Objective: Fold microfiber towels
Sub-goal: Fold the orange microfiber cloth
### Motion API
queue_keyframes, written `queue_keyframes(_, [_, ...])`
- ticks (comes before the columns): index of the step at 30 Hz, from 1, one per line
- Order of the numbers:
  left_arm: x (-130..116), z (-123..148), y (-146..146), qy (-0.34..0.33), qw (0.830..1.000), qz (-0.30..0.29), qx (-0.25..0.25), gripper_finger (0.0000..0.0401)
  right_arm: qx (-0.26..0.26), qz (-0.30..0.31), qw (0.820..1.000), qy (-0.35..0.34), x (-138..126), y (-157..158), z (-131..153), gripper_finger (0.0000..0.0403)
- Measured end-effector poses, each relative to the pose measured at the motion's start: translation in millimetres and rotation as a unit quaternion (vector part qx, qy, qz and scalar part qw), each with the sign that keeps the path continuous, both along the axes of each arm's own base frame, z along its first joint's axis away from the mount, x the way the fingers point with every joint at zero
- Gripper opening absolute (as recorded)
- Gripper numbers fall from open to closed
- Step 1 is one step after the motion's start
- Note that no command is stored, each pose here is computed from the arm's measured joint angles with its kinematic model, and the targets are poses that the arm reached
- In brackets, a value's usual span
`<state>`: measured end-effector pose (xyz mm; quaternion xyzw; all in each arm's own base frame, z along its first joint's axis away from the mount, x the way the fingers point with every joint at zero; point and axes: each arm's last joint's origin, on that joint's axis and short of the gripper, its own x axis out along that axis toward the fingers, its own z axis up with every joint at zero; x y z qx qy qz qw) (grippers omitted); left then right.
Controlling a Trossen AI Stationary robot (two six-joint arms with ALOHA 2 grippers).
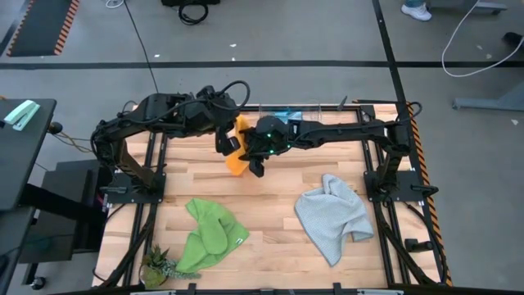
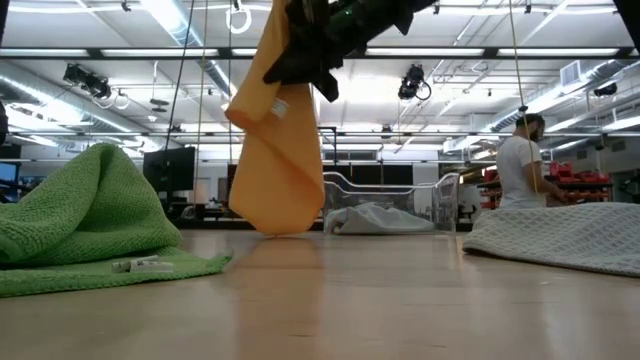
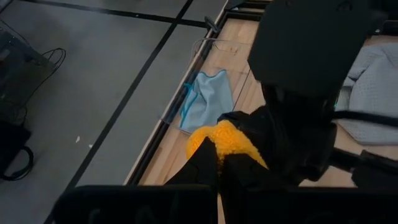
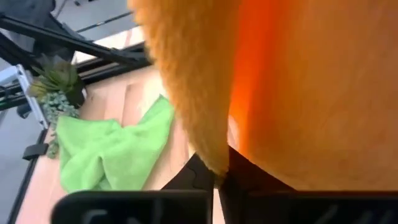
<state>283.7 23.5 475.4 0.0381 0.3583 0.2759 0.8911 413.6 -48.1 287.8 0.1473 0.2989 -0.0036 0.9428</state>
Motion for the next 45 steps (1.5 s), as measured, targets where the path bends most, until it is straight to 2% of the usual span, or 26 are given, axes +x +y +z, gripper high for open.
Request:
queue_keyframes(7, [1, -1, 2, 0.010, 1.000, -0.012, 0.009, 0.0004, -0.015, -0.022, 1.000, 0.014, -3, 22, -10, 0.0005])
queue_keyframes(12, [2, 1, 4, 0.014, 0.999, -0.019, 0.026, 0.0004, -0.054, -0.028, 0.998, 0.003, -11, 47, 5, 0.0003])
queue_keyframes(20, [2, 2, 6, 0.008, 0.999, -0.028, 0.026, 0.0006, -0.082, -0.051, 0.995, 0.003, -29, 57, 26, 0.0001])
queue_keyframes(26, [2, 3, 10, 0.005, 0.999, -0.025, 0.026, 0.0005, -0.124, -0.085, 0.986, 0.077, -61, 66, 36, 0.0000])
queue_keyframes(31, [10, -3, 16, 0.015, 0.999, -0.028, 0.017, 0.0004, -0.109, -0.102, 0.982, 0.113, -92, 73, 52, 0.0000])
queue_keyframes(35, [28, -18, 19, 0.039, 0.999, -0.034, 0.006, 0.0004, -0.087, -0.114, 0.982, 0.125, -123, 73, 70, 0.0000])
queue_keyframes(40, [53, -41, 21, 0.082, 0.995, -0.047, 0.008, 0.0004, -0.072, -0.137, 0.972, 0.176, -161, 69, 81, 0.0000])
queue_keyframes(45, [68, -50, 23, 0.088, 0.994, -0.062, 0.021, 0.0004, -0.076, -0.156, 0.959, 0.225, -180, 60, 87, 0.0000])
